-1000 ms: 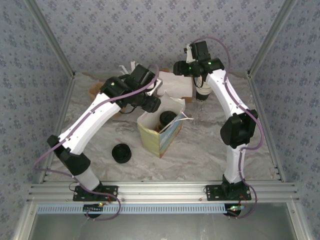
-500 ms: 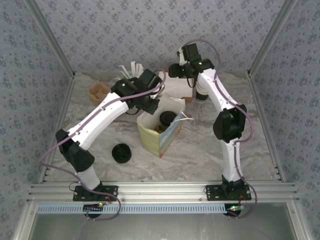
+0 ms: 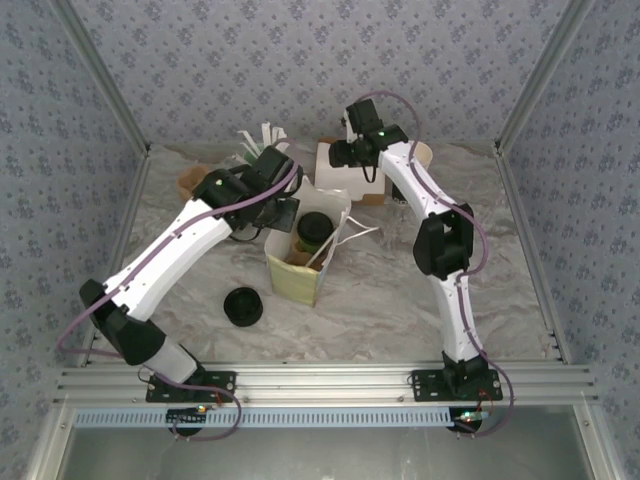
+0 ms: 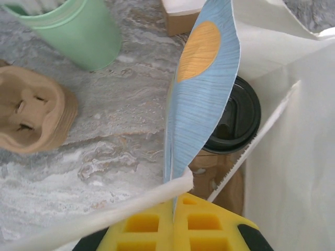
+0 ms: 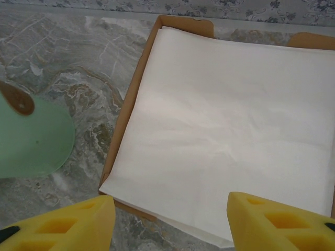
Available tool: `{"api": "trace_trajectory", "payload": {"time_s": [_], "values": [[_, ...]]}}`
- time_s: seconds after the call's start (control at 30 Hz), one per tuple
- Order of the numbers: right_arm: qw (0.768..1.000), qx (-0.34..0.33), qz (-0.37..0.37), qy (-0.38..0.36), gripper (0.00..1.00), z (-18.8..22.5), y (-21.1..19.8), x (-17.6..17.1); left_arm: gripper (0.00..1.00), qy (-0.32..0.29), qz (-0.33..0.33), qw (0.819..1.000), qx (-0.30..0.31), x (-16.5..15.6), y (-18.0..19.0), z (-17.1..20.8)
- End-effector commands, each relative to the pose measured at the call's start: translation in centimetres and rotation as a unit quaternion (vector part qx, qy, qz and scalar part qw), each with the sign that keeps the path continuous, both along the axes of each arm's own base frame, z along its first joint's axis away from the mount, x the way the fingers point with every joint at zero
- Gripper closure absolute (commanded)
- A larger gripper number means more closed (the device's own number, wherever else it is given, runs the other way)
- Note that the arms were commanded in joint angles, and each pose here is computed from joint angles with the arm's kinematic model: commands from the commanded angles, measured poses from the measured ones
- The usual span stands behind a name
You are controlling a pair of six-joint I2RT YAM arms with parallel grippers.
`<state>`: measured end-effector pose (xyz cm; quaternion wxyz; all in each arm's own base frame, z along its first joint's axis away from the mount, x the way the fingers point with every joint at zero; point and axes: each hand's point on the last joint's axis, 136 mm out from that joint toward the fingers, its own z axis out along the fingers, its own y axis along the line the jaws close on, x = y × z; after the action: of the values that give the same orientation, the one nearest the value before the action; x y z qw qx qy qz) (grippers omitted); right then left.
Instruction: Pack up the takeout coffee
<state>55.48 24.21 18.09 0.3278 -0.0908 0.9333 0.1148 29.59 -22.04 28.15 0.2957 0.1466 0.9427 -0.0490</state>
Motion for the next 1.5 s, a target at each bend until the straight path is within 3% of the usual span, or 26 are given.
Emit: {"api": "trace_trajectory", "payload": {"time_s": [0.0, 0.3, 0.73, 1.23, 1.47], "values": [[1.000, -0.021, -0.010, -0.003, 0.39, -0.9, -0.2, 0.8, 0.99, -0.023, 0.057, 0.998, -0.031, 0.0, 1.8, 1.5], [0.998, -0.050, -0.039, 0.019, 0.38, -4.7, -0.6, 1.7, 0.98, 0.001, 0.093, 0.994, -0.066, 0.3, 3.0, -0.2], [0.992, -0.087, -0.089, 0.005, 0.36, -7.9, -2.0, 3.9, 0.95, -0.011, 0.103, 0.987, -0.121, 0.3, 3.1, 0.4], [0.991, -0.084, -0.103, 0.004, 0.35, -10.8, -2.3, 5.4, 0.91, -0.008, 0.113, 0.986, -0.123, 0.6, 3.6, 0.2], [0.992, -0.077, -0.099, 0.002, 0.47, -10.8, -2.1, 5.6, 0.69, -0.011, 0.106, 0.986, -0.126, 0.6, 3.4, 0.9]]}}
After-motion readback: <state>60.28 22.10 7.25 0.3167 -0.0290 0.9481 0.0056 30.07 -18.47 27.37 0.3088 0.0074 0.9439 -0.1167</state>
